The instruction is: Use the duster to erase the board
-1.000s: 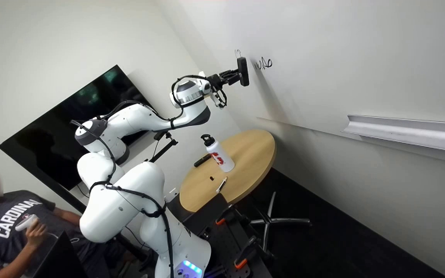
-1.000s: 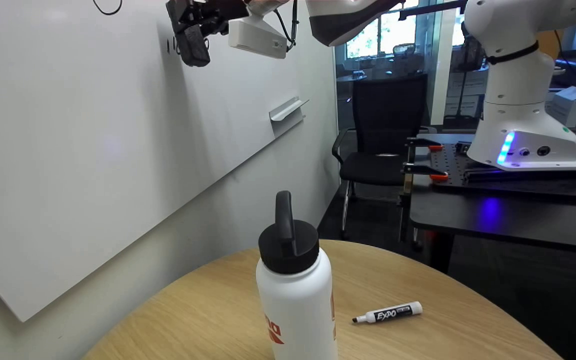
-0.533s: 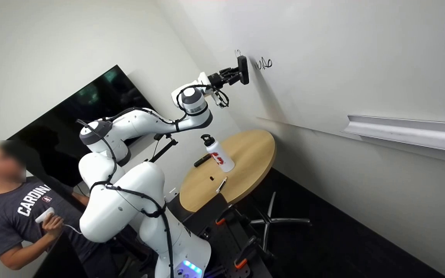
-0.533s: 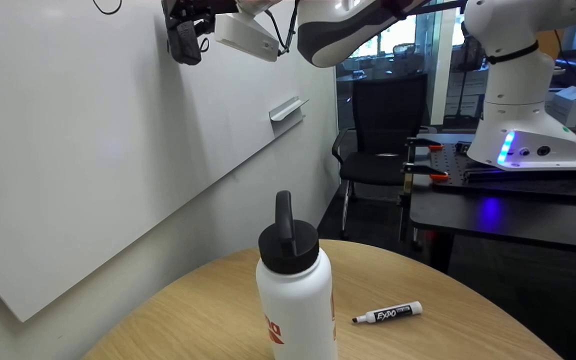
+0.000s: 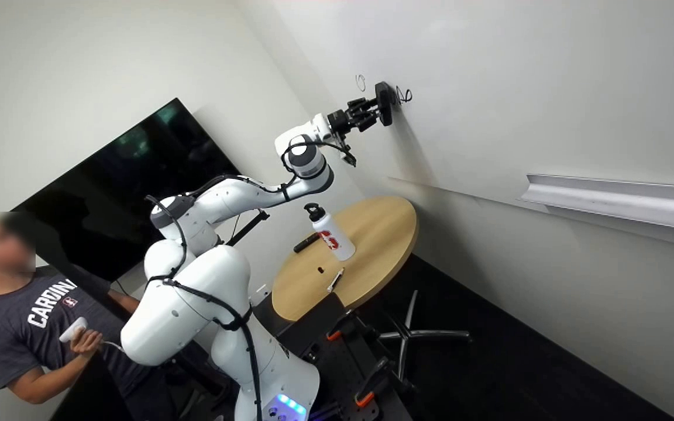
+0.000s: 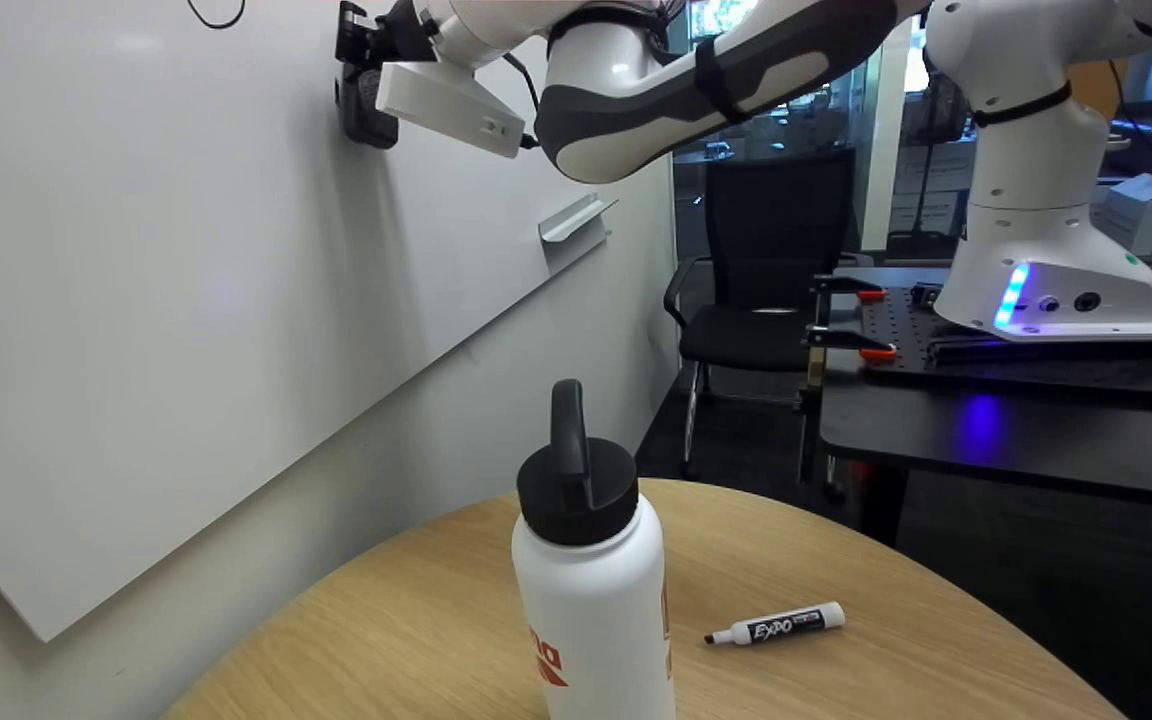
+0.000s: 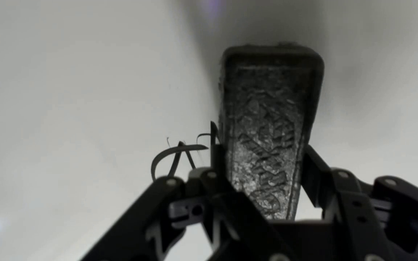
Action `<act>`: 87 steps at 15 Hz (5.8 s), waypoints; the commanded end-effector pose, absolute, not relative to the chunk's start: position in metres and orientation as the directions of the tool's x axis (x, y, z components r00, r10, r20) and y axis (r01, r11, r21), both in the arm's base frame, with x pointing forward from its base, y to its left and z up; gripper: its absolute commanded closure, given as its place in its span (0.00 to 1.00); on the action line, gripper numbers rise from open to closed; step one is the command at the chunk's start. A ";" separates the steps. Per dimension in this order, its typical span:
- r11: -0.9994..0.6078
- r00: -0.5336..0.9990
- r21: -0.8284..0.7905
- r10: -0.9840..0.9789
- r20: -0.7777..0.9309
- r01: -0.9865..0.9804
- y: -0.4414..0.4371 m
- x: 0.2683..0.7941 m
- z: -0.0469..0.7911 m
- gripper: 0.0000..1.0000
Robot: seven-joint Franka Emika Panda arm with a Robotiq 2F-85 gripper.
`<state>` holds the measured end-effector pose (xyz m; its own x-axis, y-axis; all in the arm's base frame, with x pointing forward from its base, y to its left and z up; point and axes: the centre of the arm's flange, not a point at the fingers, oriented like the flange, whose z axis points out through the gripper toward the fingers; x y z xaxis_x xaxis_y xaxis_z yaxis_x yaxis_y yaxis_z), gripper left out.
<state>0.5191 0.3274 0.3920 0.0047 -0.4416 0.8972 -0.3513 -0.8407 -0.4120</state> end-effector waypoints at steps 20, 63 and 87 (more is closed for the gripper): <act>-0.740 -0.086 -0.581 -0.590 0.803 -0.340 0.309 0.557 0.397 0.73; -0.882 0.450 -0.217 -0.409 0.794 -0.418 0.284 0.437 0.410 0.73; -0.999 0.827 -0.046 -0.006 0.562 0.024 0.363 0.299 0.249 0.73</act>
